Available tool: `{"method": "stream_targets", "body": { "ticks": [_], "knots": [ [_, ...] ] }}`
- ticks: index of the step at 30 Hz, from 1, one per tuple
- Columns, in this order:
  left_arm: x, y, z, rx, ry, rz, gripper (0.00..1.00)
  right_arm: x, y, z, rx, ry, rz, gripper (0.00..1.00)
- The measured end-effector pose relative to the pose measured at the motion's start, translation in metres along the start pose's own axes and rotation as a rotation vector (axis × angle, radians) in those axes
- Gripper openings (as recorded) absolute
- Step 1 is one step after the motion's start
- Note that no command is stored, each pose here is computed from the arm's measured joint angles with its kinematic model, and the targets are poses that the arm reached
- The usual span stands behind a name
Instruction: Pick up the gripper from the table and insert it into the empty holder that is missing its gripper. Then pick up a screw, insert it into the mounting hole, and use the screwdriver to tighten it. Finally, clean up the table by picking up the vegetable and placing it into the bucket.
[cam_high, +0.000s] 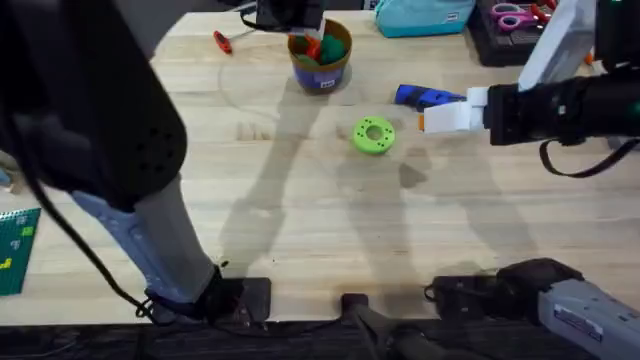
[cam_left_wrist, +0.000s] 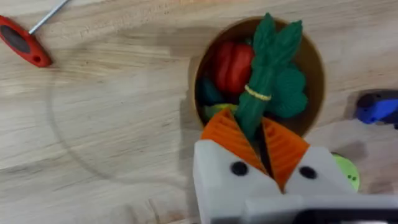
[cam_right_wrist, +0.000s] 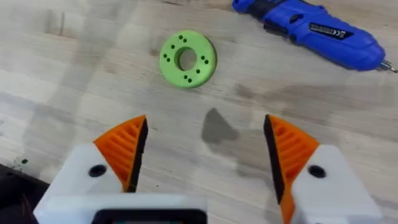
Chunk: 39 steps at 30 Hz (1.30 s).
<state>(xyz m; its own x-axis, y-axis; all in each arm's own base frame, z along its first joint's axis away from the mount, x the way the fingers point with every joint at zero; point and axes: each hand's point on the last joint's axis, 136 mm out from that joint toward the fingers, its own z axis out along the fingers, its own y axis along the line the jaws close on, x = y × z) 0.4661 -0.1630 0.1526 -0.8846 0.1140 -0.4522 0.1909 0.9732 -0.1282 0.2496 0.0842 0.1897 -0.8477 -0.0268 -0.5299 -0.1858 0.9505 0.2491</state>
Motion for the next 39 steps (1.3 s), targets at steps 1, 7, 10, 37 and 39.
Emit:
{"method": "stream_targets", "body": {
  "ticks": [1, 7, 10, 37, 39],
  "knots": [
    [0.002, 0.001, 0.004, -0.002, 0.009, -0.001, 0.029, 0.0, 0.0, 0.0, 0.0, 0.0, 0.0, 0.986],
    [0.004, 0.001, 0.011, -0.002, 0.023, 0.002, 0.006, 0.0, 0.0, 0.0, 0.0, 0.0, 0.0, 0.986],
    [0.004, 0.001, 0.011, -0.001, 0.022, 0.006, 0.258, 0.0, 0.0, 0.0, 0.0, 0.0, 0.0, 0.986],
    [0.056, 0.014, -0.107, -0.085, 0.147, -0.002, 0.986, 0.0, 0.0, 0.0, 0.0, 0.001, 0.0, 0.986],
    [0.06, 0.014, -0.126, -0.084, 0.122, -0.002, 0.986, 0.0, 0.0, 0.0, 0.0, 0.0, 0.0, 0.986]
  ]
}}
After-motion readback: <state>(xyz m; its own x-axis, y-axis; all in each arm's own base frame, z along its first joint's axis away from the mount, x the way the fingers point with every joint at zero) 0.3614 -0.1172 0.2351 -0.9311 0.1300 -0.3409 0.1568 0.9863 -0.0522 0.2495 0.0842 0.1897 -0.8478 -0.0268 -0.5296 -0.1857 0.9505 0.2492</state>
